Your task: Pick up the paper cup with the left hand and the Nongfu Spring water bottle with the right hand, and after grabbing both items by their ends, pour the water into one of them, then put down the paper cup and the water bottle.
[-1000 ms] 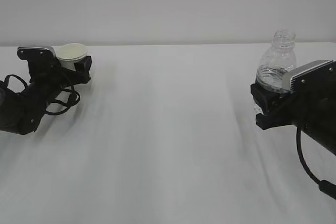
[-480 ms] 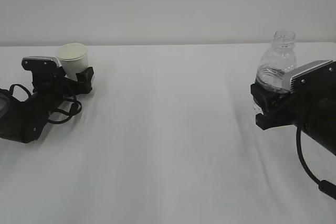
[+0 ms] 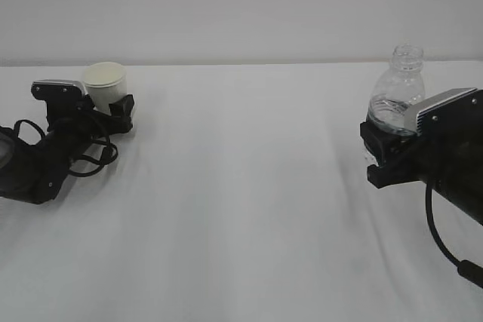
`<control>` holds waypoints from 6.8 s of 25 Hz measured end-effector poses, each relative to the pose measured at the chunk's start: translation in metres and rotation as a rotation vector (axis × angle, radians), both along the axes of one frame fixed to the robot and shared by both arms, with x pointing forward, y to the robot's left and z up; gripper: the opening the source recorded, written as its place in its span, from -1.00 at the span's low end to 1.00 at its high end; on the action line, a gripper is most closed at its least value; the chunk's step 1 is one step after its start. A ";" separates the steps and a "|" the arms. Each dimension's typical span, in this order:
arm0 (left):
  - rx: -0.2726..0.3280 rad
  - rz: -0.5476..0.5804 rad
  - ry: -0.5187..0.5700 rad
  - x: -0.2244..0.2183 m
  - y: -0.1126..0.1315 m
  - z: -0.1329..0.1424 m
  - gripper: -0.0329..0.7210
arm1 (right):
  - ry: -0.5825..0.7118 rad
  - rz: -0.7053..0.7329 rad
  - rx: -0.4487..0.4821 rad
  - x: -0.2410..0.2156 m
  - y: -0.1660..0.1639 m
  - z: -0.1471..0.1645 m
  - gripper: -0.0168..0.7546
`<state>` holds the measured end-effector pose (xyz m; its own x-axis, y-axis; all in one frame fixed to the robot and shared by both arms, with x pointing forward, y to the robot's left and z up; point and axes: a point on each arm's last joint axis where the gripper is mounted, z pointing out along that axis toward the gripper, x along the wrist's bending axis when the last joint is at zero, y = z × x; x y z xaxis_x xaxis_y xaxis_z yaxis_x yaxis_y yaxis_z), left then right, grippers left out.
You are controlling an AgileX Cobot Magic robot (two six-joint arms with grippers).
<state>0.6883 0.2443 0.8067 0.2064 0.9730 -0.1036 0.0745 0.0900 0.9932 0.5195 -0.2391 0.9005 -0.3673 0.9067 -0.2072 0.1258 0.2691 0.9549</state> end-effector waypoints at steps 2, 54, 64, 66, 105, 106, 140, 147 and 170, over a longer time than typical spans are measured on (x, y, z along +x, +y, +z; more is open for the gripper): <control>-0.001 0.000 -0.009 0.002 0.000 0.002 0.70 | 0.004 0.000 -0.002 0.000 0.000 -0.001 0.13; 0.015 -0.520 -0.002 -0.083 -0.039 0.100 0.36 | -0.004 -0.072 -0.018 0.002 -0.006 -0.001 0.12; 0.034 -0.882 0.100 -0.115 -0.089 0.093 0.35 | -0.005 -0.058 -0.022 0.002 -0.005 -0.001 0.12; 0.037 -0.936 0.099 -0.122 -0.106 0.093 0.35 | -0.005 -0.054 -0.022 0.002 -0.005 -0.001 0.12; 0.047 -1.139 0.178 -0.158 -0.196 0.100 0.35 | 0.073 -0.030 -0.302 -0.023 -0.014 0.055 0.12; 0.047 -1.139 0.178 -0.158 -0.196 0.100 0.35 | 0.072 -0.028 -0.309 -0.023 -0.014 0.055 0.12; 0.083 -1.213 0.120 -0.149 -0.231 0.098 0.35 | -0.009 0.116 -0.722 -0.024 -0.014 0.051 0.11; 0.089 -1.216 0.122 -0.149 -0.231 0.097 0.35 | -0.054 0.131 -0.784 -0.024 -0.014 0.053 0.11; 0.066 -1.227 0.120 -0.150 -0.231 0.099 0.34 | -0.180 0.164 -0.959 -0.022 -0.013 0.059 0.11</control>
<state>0.5379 0.0131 0.9054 0.9788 0.1463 -0.1432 0.1655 -0.1541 0.9741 0.4978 -0.2524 0.9598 -0.3644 0.2666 -0.8923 -0.1080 0.9396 0.3249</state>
